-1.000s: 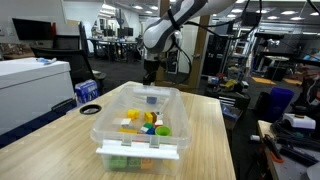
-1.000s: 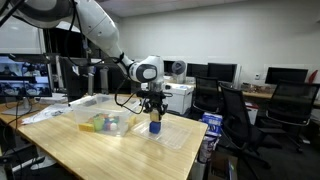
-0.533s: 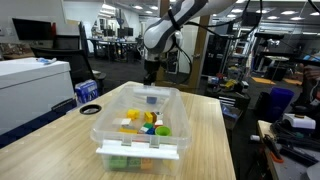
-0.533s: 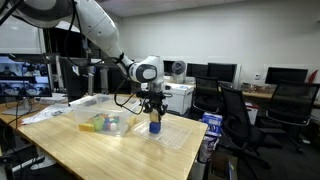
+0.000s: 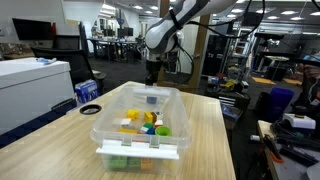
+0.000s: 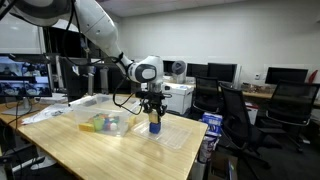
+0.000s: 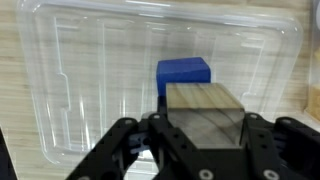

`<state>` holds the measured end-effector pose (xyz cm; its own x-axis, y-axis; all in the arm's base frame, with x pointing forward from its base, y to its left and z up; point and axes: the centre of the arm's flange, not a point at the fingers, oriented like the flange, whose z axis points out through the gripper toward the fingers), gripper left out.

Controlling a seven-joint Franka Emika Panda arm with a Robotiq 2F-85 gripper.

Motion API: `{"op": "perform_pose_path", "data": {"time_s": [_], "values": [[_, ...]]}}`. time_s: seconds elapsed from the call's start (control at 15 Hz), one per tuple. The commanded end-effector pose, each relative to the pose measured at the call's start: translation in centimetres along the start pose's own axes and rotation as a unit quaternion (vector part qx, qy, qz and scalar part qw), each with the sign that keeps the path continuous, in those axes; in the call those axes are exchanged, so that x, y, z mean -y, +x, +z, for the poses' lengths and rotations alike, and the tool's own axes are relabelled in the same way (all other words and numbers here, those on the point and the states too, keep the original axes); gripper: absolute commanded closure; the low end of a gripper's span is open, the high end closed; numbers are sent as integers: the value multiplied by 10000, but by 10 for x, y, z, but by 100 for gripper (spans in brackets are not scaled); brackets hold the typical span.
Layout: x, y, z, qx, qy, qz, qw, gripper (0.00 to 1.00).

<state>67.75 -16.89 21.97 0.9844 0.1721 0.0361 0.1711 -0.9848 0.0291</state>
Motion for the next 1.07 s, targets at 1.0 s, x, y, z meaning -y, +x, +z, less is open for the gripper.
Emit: {"op": "perform_pose_path", "data": {"time_s": [1.0], "values": [[-2,-19,-12,111,-216,-66,9997,69]]}}
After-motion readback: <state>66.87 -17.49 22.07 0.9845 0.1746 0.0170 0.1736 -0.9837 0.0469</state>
